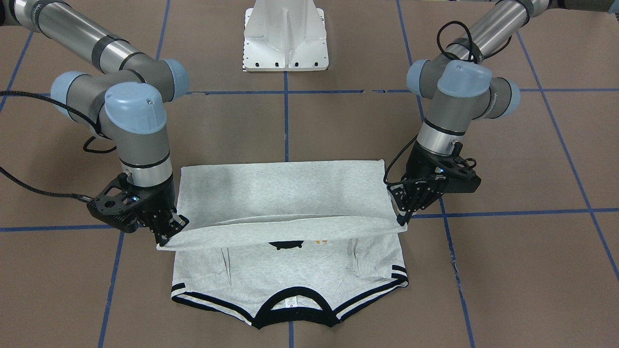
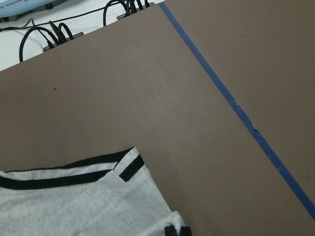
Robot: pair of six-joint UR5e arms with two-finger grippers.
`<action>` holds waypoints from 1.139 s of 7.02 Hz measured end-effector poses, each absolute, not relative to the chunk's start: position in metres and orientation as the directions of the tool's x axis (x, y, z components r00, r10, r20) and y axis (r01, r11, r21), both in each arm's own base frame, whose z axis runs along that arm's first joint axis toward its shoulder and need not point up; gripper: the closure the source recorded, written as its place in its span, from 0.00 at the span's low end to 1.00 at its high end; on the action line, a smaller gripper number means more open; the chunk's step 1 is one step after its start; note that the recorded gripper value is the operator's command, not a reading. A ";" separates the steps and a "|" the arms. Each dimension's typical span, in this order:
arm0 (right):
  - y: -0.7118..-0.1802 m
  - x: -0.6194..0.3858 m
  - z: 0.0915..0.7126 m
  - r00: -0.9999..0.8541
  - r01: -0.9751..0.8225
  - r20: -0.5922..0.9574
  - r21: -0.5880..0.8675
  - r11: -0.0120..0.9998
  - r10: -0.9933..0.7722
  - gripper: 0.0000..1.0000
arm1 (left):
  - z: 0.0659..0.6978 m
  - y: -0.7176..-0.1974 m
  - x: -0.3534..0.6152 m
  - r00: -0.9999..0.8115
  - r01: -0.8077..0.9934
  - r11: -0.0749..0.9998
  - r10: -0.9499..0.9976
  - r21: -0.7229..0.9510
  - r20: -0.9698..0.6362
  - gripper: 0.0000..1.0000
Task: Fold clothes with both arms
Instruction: 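Lift the hem with both grippers and fold it up toward the collar, then release the hem and move the right gripper to the folded shirt's side edge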
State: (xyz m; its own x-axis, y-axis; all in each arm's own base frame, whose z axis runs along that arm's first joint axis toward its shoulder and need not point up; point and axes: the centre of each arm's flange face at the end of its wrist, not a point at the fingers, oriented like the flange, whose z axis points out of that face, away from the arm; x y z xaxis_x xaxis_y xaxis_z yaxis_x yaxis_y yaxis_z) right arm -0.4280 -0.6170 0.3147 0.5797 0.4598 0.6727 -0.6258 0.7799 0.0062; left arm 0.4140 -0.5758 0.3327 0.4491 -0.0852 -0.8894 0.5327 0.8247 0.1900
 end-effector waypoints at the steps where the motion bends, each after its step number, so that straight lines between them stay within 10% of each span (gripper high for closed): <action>1: -0.635 -0.440 0.324 0.578 -0.628 0.674 0.009 0.778 0.459 1.00 | 0.346 -0.586 0.423 0.438 0.537 0.821 -0.074 0.195 -0.896 0.83; 3: -0.654 -0.452 0.339 0.573 -0.630 0.684 0.015 0.776 0.452 1.00 | 0.365 -0.605 0.440 0.427 0.551 0.809 -0.063 0.205 -0.902 0.83; 4: -0.660 -0.450 0.341 0.566 -0.633 0.693 0.020 0.774 0.445 0.01 | 0.371 -0.614 0.443 0.427 0.566 0.797 -0.065 0.211 -0.902 0.79; 8: -0.691 -0.391 0.323 0.505 -0.548 0.770 -0.063 0.834 0.390 0.00 | 0.380 -0.629 0.436 0.442 0.577 0.781 -0.055 0.237 -0.895 0.64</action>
